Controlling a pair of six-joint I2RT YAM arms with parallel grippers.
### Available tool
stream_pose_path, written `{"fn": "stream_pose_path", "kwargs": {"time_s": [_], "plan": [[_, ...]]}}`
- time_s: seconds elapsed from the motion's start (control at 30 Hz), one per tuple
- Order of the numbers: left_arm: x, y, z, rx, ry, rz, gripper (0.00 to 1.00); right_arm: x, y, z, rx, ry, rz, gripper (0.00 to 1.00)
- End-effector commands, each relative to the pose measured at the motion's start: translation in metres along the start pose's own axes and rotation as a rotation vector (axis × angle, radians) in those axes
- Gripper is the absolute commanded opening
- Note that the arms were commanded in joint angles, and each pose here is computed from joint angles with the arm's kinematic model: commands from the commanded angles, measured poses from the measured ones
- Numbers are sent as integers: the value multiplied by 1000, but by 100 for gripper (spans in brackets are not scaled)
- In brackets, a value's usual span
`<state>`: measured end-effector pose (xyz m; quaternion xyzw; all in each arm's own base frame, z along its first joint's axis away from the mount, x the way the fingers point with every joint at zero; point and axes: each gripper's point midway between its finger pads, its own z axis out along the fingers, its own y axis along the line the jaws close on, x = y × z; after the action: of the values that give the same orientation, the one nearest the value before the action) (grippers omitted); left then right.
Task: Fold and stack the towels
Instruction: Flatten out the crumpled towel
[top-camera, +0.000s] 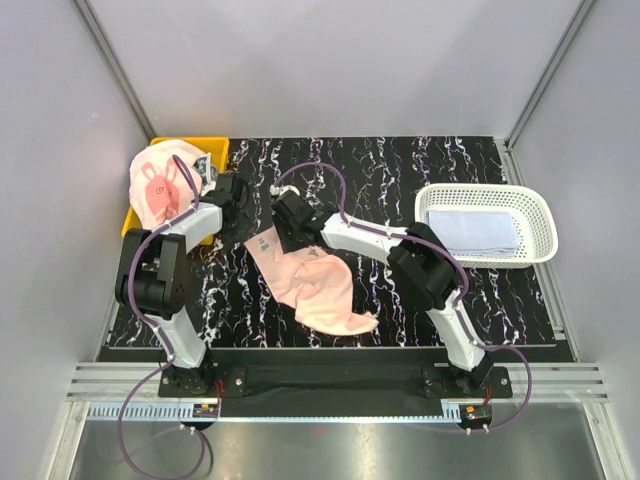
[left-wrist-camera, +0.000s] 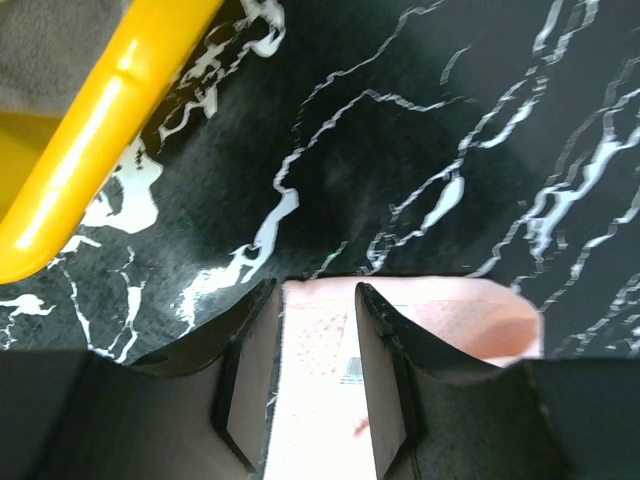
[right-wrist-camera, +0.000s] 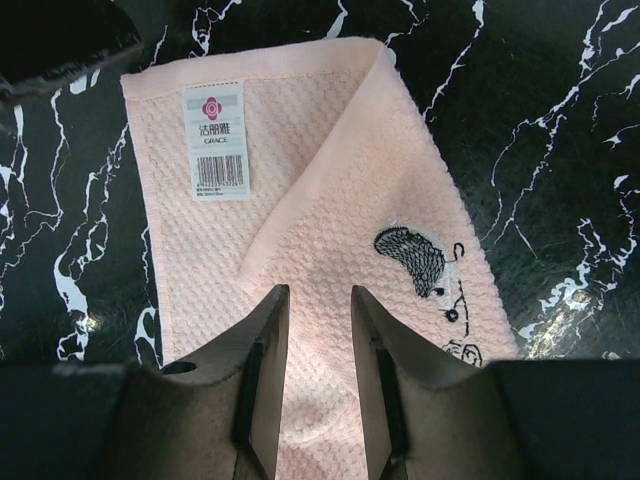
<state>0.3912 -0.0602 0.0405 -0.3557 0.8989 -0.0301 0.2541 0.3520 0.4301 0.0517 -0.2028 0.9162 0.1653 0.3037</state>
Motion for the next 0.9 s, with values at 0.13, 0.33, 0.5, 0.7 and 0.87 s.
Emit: {"fn": "stream_pose_path", "kwargs": {"time_s": [0.13,0.33,0.5,0.7,0.87], "plan": [[5,6,4,-2,-9,20,47,1,14,7,-28,-27,17,38],[11,4,11,9,14,36,50,7,20,15,-33,-15,22,38],[13,3,17,-1,20,41,36,10,22,17,-28,-13,28,38],[18,1,22,-18,26,54,22,8,21,16,-20,-22,38,38],[19,-1,22,-18,24,67,1,4,20,12,-18,-38,46,40]]}}
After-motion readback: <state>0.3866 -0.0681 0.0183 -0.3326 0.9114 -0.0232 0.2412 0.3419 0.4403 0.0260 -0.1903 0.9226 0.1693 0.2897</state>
